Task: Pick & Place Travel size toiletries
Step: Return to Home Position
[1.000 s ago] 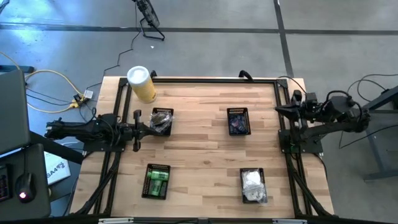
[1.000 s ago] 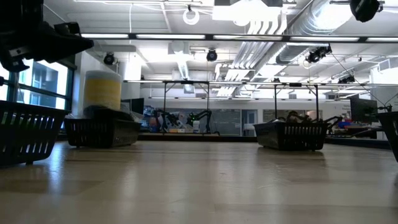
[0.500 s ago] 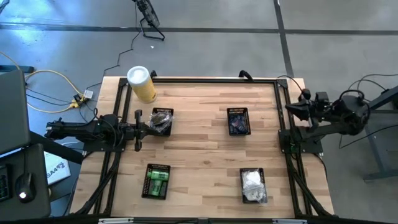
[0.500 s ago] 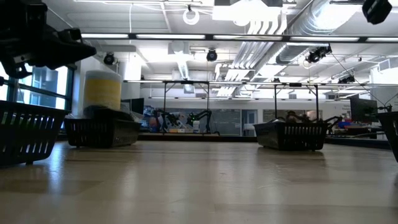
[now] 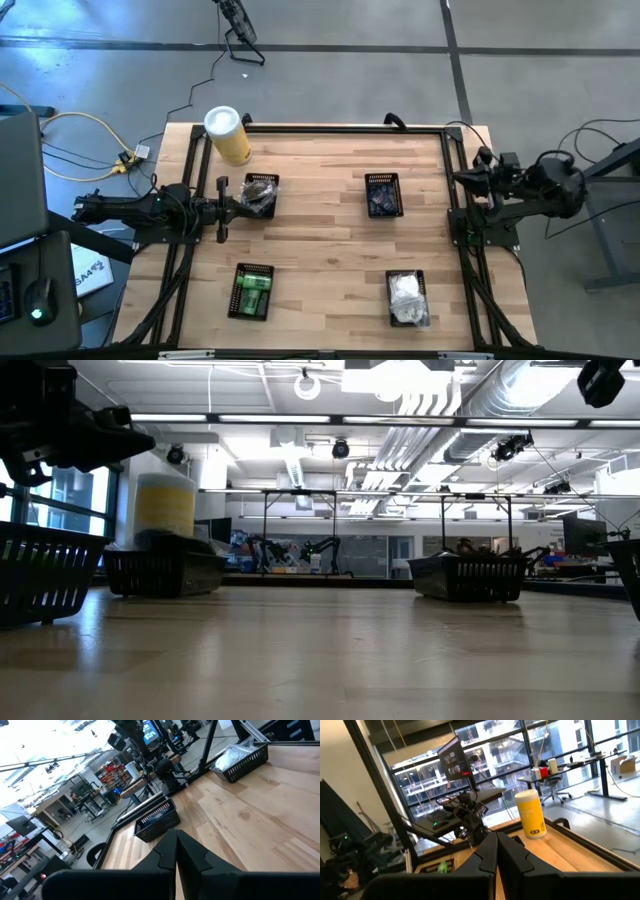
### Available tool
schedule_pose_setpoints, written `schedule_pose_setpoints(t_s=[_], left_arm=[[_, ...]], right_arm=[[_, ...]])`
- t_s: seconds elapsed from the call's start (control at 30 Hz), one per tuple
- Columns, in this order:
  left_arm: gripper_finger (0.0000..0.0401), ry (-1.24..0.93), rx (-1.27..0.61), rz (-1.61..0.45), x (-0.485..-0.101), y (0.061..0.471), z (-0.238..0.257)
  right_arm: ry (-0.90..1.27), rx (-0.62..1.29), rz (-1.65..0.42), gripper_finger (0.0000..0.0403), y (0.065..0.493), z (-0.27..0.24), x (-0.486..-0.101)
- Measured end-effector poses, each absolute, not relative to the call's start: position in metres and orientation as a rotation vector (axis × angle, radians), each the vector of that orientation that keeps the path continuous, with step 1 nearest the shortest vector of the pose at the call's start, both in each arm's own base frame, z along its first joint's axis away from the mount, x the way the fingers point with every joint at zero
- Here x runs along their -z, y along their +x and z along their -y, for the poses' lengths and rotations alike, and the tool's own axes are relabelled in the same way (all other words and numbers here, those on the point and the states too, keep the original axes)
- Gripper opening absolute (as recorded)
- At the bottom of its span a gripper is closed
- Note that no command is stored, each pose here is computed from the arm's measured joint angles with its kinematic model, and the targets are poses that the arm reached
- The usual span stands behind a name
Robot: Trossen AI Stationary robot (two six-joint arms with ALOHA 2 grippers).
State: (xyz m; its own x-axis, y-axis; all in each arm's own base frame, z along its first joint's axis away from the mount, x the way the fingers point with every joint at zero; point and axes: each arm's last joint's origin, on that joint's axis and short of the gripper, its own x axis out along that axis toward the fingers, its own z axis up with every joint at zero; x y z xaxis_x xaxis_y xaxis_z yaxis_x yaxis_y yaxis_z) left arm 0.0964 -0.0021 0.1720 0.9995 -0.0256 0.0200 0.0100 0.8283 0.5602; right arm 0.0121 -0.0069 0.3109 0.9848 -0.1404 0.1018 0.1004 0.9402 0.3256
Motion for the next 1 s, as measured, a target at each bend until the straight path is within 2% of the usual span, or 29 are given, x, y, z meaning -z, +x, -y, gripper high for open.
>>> schedule_pose_setpoints(t_s=[0.5,1.0], left_arm=[[0.0,0.594,0.02,0.024,-0.172,0.096,0.002],[0.0,0.57,0.025,0.008,-0.17,0.097,0.002]], right_arm=[[0.327,0.116,0.186,0.0002,0.076,-0.004,-0.234],[0.309,0.127,0.113,0.0002,0.092,-0.007,-0.188]])
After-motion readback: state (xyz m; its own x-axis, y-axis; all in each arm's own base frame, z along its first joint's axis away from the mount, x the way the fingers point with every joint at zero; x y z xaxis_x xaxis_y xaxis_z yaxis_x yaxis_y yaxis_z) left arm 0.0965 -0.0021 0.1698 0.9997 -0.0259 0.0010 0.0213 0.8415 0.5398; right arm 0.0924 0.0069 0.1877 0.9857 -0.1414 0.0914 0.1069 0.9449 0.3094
